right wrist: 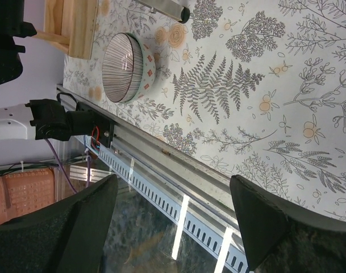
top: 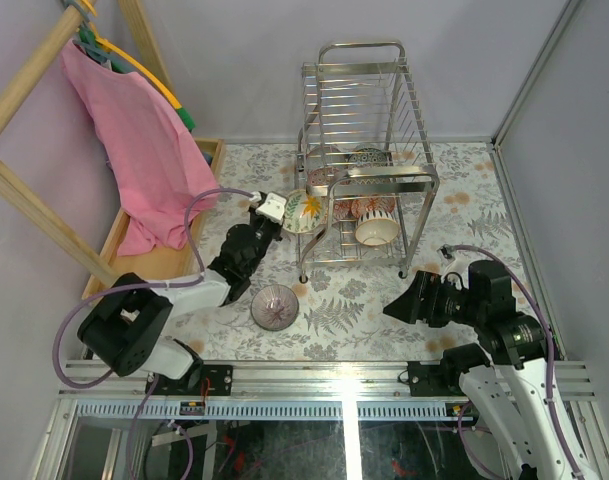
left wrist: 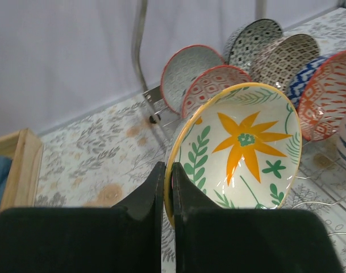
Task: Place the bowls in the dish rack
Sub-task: Place the bowl in the dish rack.
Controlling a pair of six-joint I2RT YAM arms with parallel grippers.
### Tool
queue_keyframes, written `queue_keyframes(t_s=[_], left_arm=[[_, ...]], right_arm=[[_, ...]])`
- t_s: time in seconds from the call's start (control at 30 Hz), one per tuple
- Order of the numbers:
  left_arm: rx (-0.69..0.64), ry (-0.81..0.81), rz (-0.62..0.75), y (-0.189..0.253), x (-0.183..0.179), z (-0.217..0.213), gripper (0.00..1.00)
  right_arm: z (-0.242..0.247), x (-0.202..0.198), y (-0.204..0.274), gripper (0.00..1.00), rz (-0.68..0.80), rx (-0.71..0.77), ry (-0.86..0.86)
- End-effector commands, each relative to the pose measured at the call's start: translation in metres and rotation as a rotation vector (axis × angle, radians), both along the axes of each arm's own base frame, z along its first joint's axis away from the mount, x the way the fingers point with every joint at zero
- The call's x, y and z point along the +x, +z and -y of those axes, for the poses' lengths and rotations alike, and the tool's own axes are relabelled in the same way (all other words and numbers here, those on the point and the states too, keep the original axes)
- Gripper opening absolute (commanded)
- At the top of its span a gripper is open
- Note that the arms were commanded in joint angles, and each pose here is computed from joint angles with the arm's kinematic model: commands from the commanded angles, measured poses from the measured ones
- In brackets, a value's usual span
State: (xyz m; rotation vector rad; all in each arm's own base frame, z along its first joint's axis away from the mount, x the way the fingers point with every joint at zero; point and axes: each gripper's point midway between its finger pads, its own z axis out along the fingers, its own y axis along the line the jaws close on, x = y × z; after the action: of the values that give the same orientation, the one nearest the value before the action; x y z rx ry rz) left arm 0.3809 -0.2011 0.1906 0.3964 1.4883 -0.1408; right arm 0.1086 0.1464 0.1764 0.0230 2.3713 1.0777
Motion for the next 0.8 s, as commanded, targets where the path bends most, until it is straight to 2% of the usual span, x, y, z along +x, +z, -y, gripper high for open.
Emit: queue_keyframes(t_s=[0.0,0.37,0.77], left_arm=[[-0.056,-0.125,0.25,0.064,0.002,0.022,0.0],[0.083,-0.291,0.263,0.041,0.013,0.05,0.0],[0.14,-0.319,0.295,0.035,0.022,0.058,0.0]], right_arm=[[-0.007,-0.001,0.007,0.87,-0.006,0.045,0.028],[-0.006,0.004,0.004,0.87,-0.006,0.033,0.014],[-0.007,0.009,-0.011,0.87,-0.026,0.033,0.007]])
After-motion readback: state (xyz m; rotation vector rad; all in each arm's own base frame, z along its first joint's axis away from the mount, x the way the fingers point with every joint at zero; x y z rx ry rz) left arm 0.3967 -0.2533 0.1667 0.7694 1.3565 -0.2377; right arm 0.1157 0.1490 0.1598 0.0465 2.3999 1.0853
